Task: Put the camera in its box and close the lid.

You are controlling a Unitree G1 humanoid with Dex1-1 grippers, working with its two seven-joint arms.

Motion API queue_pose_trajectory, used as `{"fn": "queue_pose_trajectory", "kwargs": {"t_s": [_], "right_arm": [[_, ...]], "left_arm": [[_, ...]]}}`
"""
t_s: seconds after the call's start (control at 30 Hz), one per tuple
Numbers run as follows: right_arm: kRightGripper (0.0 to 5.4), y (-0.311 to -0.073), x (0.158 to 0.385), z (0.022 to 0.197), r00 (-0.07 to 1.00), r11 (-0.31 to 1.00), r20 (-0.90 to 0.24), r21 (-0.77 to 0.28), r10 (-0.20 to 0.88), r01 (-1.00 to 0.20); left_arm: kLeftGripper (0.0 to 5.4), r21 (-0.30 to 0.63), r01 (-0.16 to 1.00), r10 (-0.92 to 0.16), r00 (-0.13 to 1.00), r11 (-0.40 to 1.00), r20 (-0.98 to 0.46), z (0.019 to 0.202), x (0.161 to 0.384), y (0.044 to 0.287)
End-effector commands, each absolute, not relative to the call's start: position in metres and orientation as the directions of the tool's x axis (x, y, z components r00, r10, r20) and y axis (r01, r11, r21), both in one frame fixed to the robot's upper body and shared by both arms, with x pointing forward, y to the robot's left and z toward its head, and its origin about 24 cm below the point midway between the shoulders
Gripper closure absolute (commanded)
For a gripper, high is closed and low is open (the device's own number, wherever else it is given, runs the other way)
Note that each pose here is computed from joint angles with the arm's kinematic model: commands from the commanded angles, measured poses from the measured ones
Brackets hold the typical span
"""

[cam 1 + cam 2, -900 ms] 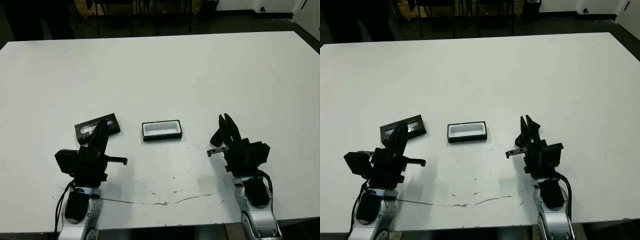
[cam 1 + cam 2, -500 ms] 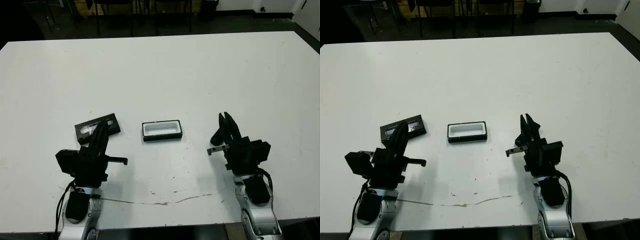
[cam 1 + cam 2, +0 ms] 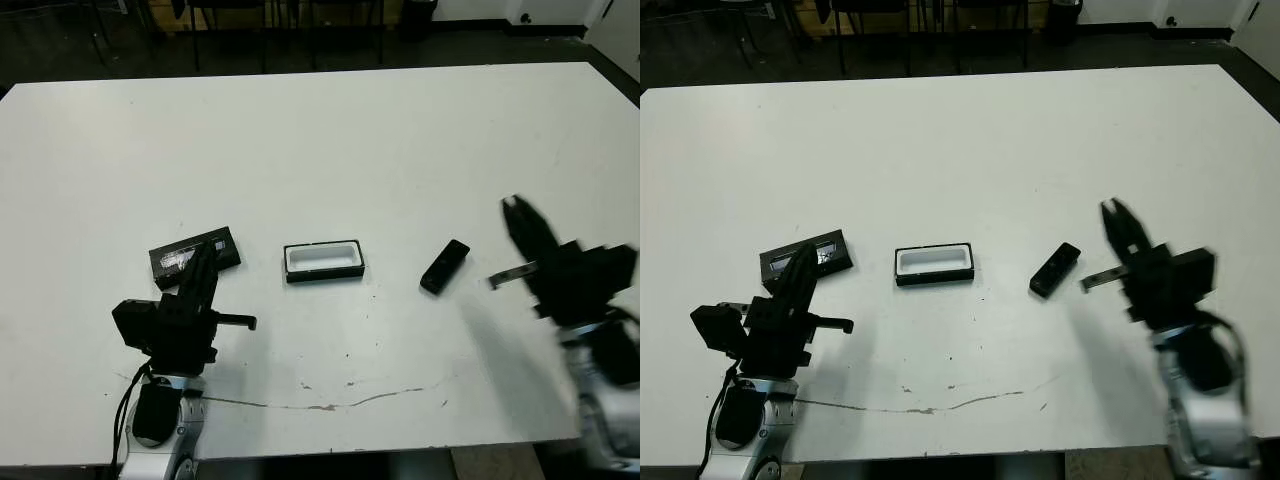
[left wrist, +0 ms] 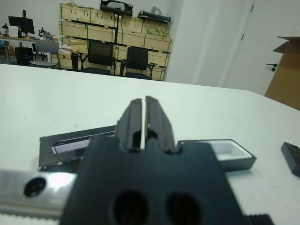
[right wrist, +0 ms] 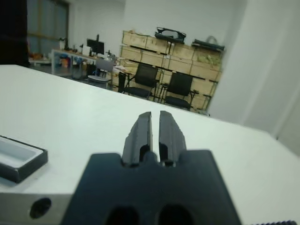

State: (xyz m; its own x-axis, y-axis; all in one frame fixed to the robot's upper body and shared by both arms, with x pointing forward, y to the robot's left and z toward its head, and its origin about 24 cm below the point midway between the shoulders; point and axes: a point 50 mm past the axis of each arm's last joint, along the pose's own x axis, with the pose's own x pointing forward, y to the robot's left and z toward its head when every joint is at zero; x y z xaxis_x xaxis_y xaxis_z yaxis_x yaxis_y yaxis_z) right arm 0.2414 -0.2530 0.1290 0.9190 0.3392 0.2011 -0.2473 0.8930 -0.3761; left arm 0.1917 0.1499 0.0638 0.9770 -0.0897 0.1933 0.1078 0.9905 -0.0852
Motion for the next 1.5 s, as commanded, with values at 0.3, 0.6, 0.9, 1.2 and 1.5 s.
{"fn": "queue_pose_trajectory", "kwargs": {"t_s": [0.3,0.6,0.9,1.2,1.5], "right_arm": [[5.4,-0.283,0.254,0.133,0.89,0.759,-0.158,-0.472,0.427,-0.448],[5.4,-0.29,0.266,0.123,0.783,0.642,-0.4,-0.449,0.477,-0.621],[5.4,-0.283,0.266,0.108,0.642,0.511,-0.608,-0.407,0.467,-0.757],[5.4,-0.278,0.265,0.095,0.532,0.463,-0.696,-0.313,0.482,-0.829],[5.4,-0.274,0.269,0.081,0.518,0.472,-0.708,-0.29,0.48,-0.833]], "left_arm": [[5.39,-0.086,0.081,-0.069,0.988,0.993,0.141,0.055,0.186,0.154],[5.39,-0.097,0.086,-0.073,0.988,0.992,0.138,0.054,0.184,0.155],[5.39,-0.093,0.088,-0.075,0.988,0.992,0.137,0.054,0.183,0.157],[5.39,-0.092,0.084,-0.072,0.989,0.992,0.126,0.054,0.182,0.156],[5.39,-0.092,0.089,-0.077,0.989,0.992,0.127,0.053,0.182,0.157]]}}
